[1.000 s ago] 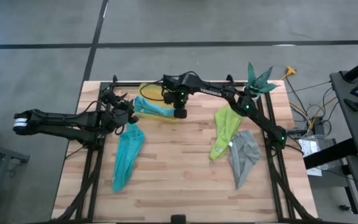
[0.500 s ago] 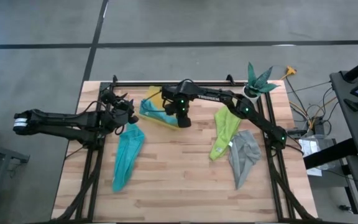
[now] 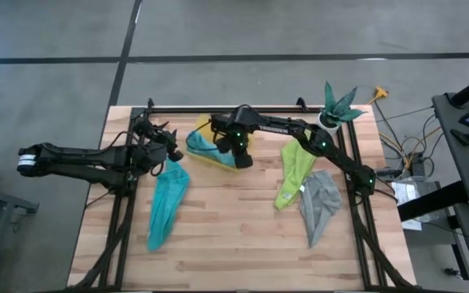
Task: Roll microfiber towels into tight, uniform cylinder then place into a basket
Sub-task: Put the rolled right light blue towel into the yellow bin, then adjust the yellow bin on the table
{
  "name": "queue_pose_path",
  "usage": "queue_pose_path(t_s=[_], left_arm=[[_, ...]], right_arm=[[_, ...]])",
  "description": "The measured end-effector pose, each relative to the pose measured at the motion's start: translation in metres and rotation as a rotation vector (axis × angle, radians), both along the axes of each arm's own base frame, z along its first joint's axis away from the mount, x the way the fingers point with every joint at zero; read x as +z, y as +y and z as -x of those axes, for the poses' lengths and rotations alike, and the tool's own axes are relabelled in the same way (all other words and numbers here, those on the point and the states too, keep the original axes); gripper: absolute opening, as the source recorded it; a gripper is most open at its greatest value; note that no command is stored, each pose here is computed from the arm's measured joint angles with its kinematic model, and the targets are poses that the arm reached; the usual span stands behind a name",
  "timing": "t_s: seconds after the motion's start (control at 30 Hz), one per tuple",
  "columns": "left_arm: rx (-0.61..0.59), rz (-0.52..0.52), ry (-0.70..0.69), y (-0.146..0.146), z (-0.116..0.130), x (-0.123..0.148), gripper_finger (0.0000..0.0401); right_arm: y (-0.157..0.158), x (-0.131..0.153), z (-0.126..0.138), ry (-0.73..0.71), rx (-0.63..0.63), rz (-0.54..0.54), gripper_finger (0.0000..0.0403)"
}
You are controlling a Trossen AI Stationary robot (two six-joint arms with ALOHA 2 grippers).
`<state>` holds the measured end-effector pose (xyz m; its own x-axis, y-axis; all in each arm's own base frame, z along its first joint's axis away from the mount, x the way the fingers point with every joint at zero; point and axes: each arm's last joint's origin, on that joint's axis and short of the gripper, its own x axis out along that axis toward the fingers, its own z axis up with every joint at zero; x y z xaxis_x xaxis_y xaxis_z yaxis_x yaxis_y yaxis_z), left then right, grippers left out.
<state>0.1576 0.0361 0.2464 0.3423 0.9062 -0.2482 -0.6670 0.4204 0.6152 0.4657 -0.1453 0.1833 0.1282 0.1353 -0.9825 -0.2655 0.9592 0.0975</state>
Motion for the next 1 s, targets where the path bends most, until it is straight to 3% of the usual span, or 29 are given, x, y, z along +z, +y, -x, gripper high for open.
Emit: queue_pose_path(t_s=[0.23, 0.43, 0.63, 0.73, 0.87, 1.0], left_arm=[[0.0, 0.0, 0.005, 0.0, 0.0, 0.0, 0.0171], [-0.001, -0.001, 0.008, 0.0, 0.0, 0.0, 0.0171], [-0.002, -0.002, 0.01, 0.0, 0.0, 0.0, 0.0171], [-0.002, -0.002, 0.009, 0.0, 0.0, 0.0, 0.0171], [-0.003, -0.004, 0.014, 0.0, 0.0, 0.0, 0.0171], [-0.007, -0.009, 0.032, 0.0, 0.0, -0.001, 0.0171]], right_arm=[[-0.013, 0.021, 0.001, -0.015, -0.06, 0.186, 0.0009], [-0.026, 0.018, -0.005, -0.082, -0.112, 0.217, 0.0009], [-0.036, 0.027, -0.035, -0.414, -0.238, 0.318, 0.0009], [-0.036, 0.03, -0.042, -0.495, -0.289, 0.329, 0.0009], [-0.032, 0.024, -0.044, -0.465, -0.364, 0.405, 0.0009], [-0.027, 0.011, -0.043, -0.4, -0.362, 0.386, 0.0009]])
